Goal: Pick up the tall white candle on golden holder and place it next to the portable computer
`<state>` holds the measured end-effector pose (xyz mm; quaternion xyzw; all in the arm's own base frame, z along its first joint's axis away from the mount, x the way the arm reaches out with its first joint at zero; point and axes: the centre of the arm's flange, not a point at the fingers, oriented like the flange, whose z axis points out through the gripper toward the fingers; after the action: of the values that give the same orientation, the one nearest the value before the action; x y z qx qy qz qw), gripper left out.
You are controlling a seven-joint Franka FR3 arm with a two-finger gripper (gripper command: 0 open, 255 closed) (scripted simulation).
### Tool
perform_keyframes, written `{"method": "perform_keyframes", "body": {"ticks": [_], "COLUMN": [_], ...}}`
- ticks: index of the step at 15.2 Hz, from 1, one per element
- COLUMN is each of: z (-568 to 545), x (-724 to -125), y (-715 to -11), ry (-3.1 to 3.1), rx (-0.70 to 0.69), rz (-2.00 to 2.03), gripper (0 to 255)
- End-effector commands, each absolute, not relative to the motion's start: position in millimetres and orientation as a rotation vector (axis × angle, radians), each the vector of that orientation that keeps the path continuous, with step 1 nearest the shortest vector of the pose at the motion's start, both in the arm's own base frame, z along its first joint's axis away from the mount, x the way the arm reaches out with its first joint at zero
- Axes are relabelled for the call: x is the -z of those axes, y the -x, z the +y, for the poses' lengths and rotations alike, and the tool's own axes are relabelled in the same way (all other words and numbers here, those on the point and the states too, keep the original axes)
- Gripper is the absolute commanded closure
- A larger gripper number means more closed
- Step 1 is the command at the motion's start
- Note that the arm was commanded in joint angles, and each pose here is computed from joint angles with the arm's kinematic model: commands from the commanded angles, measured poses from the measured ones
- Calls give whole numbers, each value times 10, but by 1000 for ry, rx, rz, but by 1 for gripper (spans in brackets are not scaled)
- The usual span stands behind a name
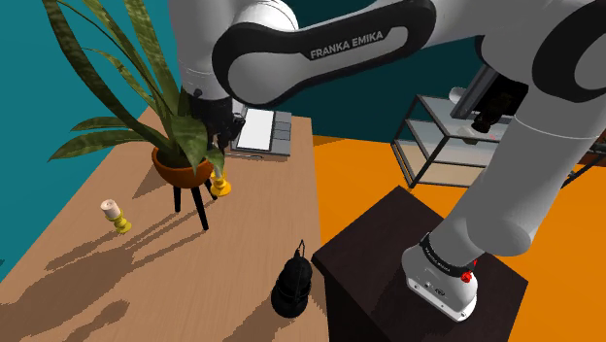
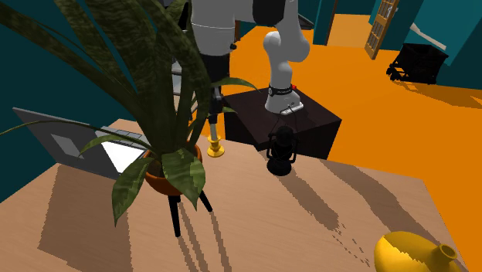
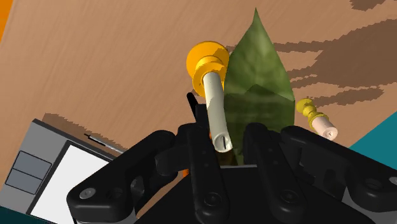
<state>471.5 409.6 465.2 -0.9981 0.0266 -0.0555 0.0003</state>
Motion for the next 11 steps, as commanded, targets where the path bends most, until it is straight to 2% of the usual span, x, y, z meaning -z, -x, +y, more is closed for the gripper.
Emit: {"method": "perform_keyframes", "body": {"ticks": [1,11], "z": [4104,4104], "x": [-4759,-5287], "y": [-4705,-4705], "ry": [3136,3136], "rx": [174,174], "rz": [84,84], "gripper": [255,255]}}
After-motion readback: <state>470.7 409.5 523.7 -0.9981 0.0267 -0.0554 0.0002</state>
